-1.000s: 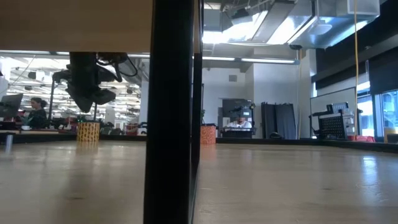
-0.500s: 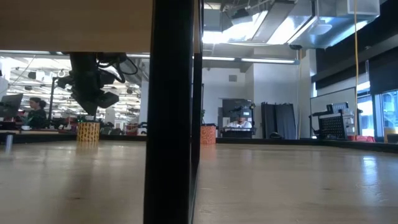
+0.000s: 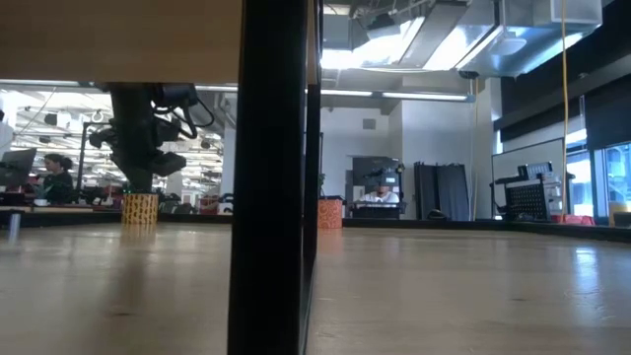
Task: Pick and place cans onto a shelf
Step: Put the canned spicy black beans on the shelf
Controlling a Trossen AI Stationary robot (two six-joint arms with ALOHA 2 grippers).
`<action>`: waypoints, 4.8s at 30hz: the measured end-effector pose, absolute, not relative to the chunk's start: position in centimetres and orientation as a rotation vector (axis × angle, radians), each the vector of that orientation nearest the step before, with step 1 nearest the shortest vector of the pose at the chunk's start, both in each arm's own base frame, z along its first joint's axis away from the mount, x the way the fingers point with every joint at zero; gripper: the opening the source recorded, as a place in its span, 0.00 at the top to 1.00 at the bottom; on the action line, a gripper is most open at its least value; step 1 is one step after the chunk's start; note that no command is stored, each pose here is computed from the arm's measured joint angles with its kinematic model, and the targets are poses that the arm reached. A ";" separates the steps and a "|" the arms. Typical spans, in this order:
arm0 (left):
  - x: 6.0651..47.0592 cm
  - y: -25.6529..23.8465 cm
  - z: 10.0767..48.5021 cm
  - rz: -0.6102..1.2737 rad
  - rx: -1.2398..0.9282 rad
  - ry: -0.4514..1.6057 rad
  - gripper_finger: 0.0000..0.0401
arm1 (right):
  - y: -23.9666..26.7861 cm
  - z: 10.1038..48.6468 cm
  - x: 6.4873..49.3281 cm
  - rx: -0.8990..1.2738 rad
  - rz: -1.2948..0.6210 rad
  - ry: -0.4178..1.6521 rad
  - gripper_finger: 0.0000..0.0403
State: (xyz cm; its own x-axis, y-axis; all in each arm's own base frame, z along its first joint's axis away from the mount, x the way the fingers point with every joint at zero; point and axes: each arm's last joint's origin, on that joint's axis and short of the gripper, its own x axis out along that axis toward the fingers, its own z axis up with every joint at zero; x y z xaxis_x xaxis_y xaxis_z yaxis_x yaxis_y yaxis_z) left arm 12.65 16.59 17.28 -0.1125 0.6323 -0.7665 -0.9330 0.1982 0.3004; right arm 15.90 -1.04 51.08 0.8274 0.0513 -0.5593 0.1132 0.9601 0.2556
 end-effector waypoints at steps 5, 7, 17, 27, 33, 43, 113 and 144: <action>12.9 16.9 16.8 1.372 -0.373 1.010 0.88 | -1.0 51.1 15.9 0.285 -0.033 0.598 0.84; 13.0 17.0 16.8 1.367 -0.354 1.010 0.88 | -1.0 51.1 15.9 0.286 -0.034 0.598 0.84; 13.2 17.2 16.9 1.356 -0.320 1.007 0.88 | -1.0 51.1 15.9 0.288 -0.034 0.598 0.84; 13.3 17.5 16.1 1.344 -0.296 1.070 0.88 | -1.0 51.1 15.9 0.291 -0.035 0.598 0.84; 13.6 17.6 15.6 1.376 -0.239 1.107 0.88 | -1.0 51.2 16.0 0.290 -0.033 0.581 0.84; 14.1 17.2 15.6 1.357 -0.191 1.119 0.88 | -1.1 51.5 16.2 0.287 -0.029 0.546 0.84; 14.0 18.7 13.9 1.369 -0.275 1.117 0.99 | -1.1 51.6 16.2 0.285 -0.027 0.529 0.84; 16.1 8.6 35.0 0.892 -0.288 0.989 1.00 | -1.1 51.6 16.2 0.124 0.017 0.529 0.84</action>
State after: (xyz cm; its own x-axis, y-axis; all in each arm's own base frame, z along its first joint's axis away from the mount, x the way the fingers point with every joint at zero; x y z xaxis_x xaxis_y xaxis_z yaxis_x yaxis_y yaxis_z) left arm 16.13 8.63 34.99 0.2423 0.5187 -0.8199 -0.7620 0.6248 0.1701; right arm 16.23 -1.07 51.63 0.8632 0.0478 -0.5025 0.0163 0.9924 0.1224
